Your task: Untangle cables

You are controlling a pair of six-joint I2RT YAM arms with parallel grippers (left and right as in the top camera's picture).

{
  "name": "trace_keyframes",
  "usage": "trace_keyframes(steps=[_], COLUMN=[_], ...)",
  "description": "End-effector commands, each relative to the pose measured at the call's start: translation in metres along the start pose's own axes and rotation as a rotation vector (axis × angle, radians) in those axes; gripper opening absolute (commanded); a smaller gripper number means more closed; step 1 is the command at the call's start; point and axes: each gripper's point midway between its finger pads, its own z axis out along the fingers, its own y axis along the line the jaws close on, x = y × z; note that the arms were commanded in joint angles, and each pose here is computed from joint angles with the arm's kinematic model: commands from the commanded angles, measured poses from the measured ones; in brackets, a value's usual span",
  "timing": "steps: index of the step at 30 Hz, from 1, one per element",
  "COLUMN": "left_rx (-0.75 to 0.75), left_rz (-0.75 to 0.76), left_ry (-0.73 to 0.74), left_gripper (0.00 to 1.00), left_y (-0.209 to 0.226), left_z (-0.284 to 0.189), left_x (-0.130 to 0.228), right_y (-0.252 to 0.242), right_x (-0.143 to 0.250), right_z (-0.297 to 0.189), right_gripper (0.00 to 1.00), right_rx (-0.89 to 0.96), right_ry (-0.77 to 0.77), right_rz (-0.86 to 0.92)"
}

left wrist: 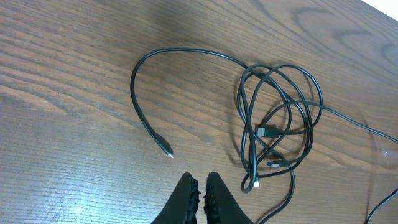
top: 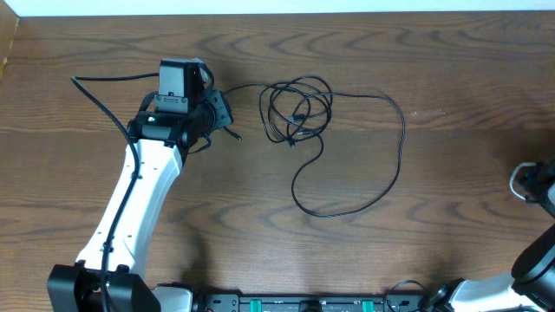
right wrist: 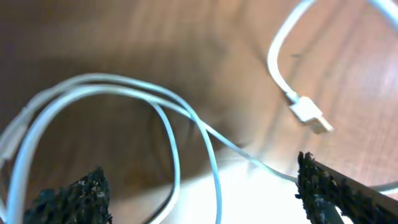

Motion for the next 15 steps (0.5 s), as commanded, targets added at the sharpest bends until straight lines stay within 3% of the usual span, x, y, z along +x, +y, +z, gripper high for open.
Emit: trace_keyframes(steps=[1, 4, 6, 8, 15], left_rx=[0.004, 0.004, 0.004, 0.002, 0.002], left_rz=[-0.004, -0.004, -0.004, -0.003, -0.003], left_ry=[0.009, 0.009, 0.008, 0.005, 0.006], left_gripper=[0.08, 0.08, 0.08, 0.08, 0.08], left_y=[-0.001, -0.001, -0.001, 0.000, 0.000], left_z=[0.002, 0.002, 0.002, 0.002, 0.002], left_x=[0.000, 0.000, 0.000, -0.001, -0.001], right_y=[-0.018, 0.000, 0.043, 0.063, 0.092], right_x=[0.002, 0.002, -0.001, 0.001, 0.013], right_z=[0.006, 0.008, -0.001, -0.010, -0.026], right_gripper=[0.98, 0.99, 0.96, 0.94, 0.99], right_rx=[0.060, -0.084, -0.353, -0.458, -0.502], right_ry=[0.007, 0.046, 0.069, 0.081, 0.088], right_rz=[0.128, 0.195, 0.136, 0.099, -0.068])
